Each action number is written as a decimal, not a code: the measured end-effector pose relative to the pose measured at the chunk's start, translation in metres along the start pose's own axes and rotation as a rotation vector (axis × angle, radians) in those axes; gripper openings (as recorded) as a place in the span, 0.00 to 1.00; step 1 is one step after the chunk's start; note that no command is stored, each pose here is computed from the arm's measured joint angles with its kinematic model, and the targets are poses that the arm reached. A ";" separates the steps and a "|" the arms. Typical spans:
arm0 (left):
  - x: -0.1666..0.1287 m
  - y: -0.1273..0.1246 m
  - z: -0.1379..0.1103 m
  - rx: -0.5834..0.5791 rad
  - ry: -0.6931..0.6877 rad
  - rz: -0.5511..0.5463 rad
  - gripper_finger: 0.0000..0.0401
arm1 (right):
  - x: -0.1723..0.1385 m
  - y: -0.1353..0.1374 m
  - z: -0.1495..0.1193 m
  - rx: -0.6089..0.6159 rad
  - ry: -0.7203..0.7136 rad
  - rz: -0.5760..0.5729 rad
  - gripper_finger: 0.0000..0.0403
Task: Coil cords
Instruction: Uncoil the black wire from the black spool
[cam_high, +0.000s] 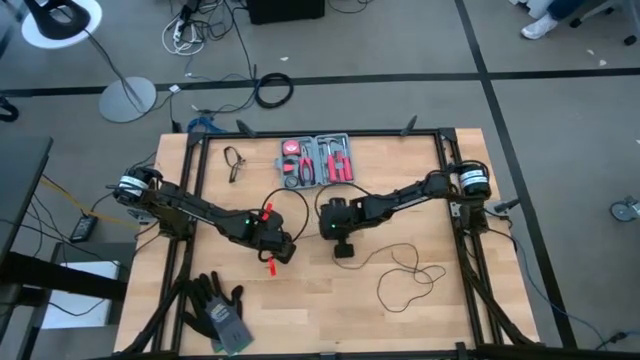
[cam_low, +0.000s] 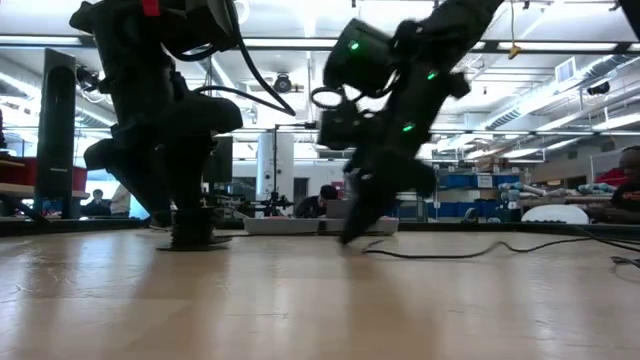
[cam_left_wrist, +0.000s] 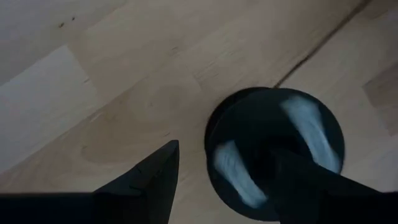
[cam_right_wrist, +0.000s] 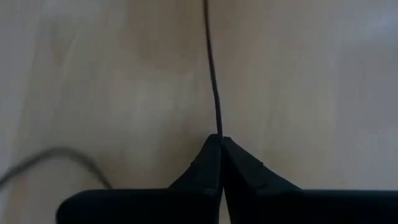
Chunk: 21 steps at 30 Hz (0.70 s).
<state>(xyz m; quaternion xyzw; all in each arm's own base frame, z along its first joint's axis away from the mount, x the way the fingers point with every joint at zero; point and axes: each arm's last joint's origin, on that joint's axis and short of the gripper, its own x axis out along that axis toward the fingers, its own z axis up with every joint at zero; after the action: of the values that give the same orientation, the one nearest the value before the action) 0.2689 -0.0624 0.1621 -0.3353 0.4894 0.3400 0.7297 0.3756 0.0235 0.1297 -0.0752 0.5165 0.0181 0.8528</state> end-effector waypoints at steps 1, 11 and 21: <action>0.000 0.000 0.000 0.000 0.000 -0.001 0.55 | -0.005 0.004 -0.003 0.001 0.035 0.001 0.01; -0.002 0.003 -0.001 0.006 0.019 0.020 0.55 | -0.055 0.046 -0.047 0.025 0.531 0.027 0.00; -0.015 0.007 0.001 -0.006 0.000 0.000 0.55 | -0.082 0.077 -0.078 0.100 0.869 -0.040 0.05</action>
<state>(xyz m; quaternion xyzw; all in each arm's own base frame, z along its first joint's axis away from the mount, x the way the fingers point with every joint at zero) 0.2596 -0.0600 0.1757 -0.3375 0.4884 0.3414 0.7287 0.2611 0.0916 0.1584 -0.0445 0.8259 -0.0565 0.5592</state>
